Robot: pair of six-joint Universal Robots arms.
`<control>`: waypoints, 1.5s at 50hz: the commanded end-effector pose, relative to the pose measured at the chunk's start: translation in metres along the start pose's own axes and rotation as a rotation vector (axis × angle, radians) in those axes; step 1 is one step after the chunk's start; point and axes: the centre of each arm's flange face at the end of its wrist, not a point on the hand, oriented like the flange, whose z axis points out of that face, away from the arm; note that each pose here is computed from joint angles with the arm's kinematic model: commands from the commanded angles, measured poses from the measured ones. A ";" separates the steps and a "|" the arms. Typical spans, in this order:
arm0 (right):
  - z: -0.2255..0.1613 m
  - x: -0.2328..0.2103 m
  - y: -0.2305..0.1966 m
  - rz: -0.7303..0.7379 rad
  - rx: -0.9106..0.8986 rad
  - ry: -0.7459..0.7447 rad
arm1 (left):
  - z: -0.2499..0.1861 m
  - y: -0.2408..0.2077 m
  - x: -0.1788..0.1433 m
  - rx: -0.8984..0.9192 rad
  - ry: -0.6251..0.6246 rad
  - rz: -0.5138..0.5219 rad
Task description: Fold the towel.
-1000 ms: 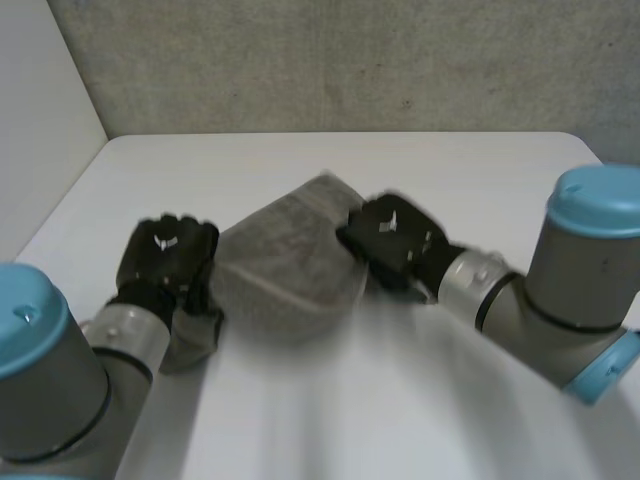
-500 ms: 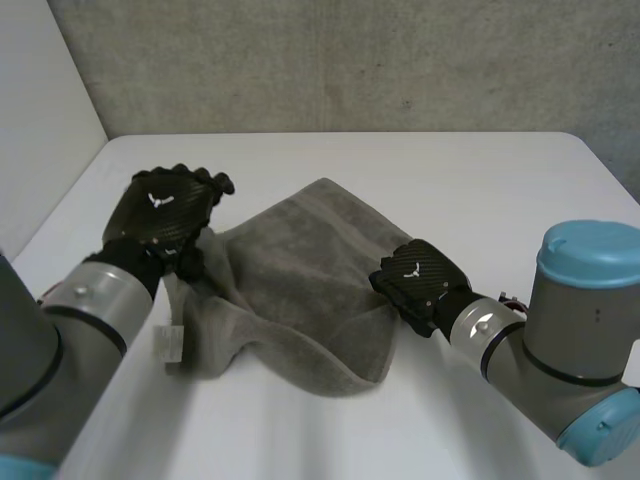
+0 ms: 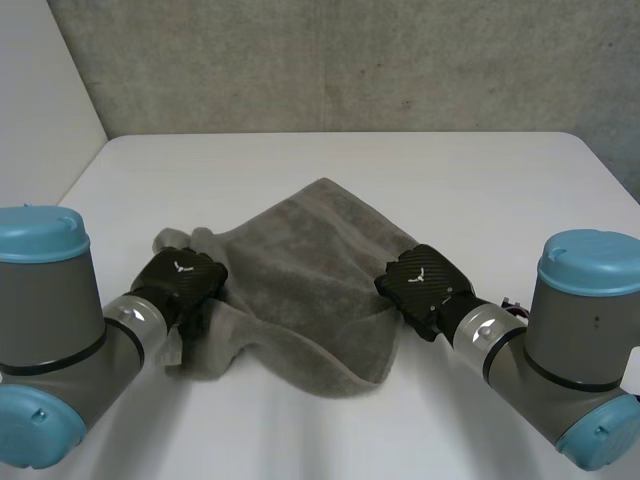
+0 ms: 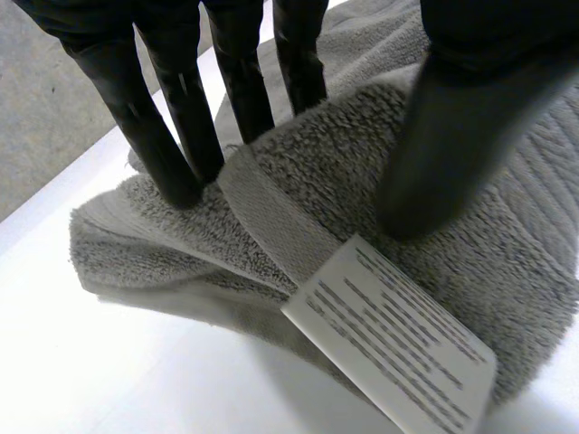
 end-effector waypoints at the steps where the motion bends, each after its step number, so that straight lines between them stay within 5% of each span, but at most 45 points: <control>1: 0.001 0.000 0.001 0.001 -0.003 0.001 | -0.004 -0.001 0.004 0.007 0.005 -0.002; 21: 0.004 0.006 0.008 0.019 -0.025 0.012 | -0.023 0.001 0.016 0.015 0.041 0.003; 28: 0.008 0.031 0.015 0.142 -0.034 0.076 | -0.022 -0.002 0.014 0.031 0.026 0.001; 39: 0.016 0.072 0.034 0.362 -0.063 0.170 | -0.039 -0.036 -0.009 0.227 -0.102 -0.012; 47: 0.017 0.102 0.046 0.385 -0.091 0.195 | -0.048 -0.041 -0.035 0.263 -0.222 -0.035; 59: 0.025 0.080 0.062 0.284 -0.127 0.070 | -0.047 -0.026 -0.043 0.219 -0.249 -0.052; 75: 0.034 0.076 0.070 0.489 -0.123 0.074 | -0.045 -0.023 -0.044 0.226 -0.254 -0.081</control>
